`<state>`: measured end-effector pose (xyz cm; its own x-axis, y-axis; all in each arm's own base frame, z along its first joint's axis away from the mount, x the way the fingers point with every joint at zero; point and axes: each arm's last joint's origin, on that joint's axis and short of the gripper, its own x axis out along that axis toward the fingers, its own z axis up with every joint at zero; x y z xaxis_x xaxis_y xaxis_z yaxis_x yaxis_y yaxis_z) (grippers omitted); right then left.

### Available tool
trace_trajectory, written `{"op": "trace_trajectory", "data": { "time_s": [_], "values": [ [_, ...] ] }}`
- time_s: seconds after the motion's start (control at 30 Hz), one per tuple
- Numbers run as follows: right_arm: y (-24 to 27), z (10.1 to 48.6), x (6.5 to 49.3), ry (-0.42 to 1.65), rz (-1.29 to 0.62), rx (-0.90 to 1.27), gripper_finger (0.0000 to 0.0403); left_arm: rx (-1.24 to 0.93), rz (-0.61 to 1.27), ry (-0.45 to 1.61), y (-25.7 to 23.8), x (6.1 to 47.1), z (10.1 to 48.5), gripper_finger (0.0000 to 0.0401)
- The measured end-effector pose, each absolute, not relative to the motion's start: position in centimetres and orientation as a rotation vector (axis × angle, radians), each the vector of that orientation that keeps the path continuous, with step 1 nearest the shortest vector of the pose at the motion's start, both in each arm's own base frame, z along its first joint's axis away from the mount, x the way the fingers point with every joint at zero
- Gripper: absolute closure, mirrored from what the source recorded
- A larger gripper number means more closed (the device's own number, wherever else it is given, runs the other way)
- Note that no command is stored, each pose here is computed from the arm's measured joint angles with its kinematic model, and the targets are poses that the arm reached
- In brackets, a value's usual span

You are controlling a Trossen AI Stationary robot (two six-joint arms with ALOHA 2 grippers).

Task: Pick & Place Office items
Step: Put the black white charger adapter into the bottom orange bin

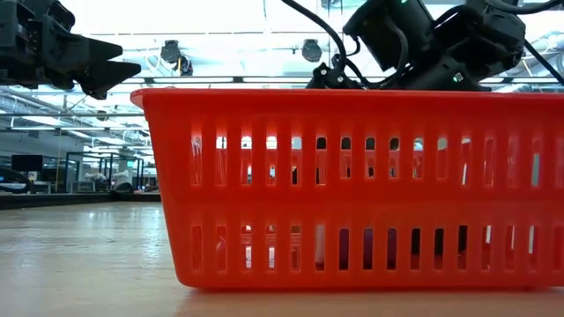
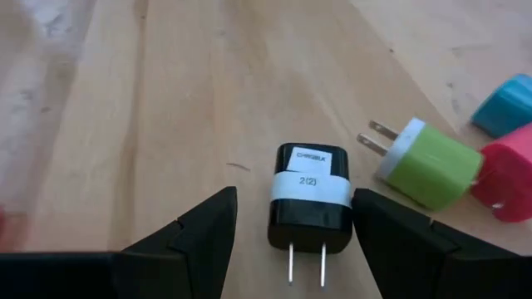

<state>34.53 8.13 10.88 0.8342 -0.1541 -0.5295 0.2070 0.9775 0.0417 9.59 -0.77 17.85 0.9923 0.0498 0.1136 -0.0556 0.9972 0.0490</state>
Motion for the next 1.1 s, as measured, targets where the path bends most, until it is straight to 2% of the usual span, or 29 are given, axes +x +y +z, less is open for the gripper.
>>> {"op": "trace_trajectory", "data": {
  "time_s": [0.33, 0.57, 0.97, 1.1],
  "values": [
    [6.9, 10.8, 34.8, 0.566, -0.199, 0.067, 0.0177, 0.052, 0.053, -0.112, -0.8, 9.6, 17.9, 0.0128],
    [6.7, 10.8, 34.9, 0.583, -0.126, 0.088, 0.0180, 0.052, 0.053, -0.113, -0.8, 9.6, 17.9, 0.0128],
    [6.7, 10.8, 34.9, 0.584, -0.121, 0.087, 0.0249, 0.052, 0.053, -0.112, -0.8, 9.6, 17.8, 0.0128],
    [6.6, 10.8, 34.9, 0.579, -0.151, 0.080, 0.0258, 0.052, 0.053, -0.113, -0.8, 9.6, 17.9, 0.0128]
  ]
}}
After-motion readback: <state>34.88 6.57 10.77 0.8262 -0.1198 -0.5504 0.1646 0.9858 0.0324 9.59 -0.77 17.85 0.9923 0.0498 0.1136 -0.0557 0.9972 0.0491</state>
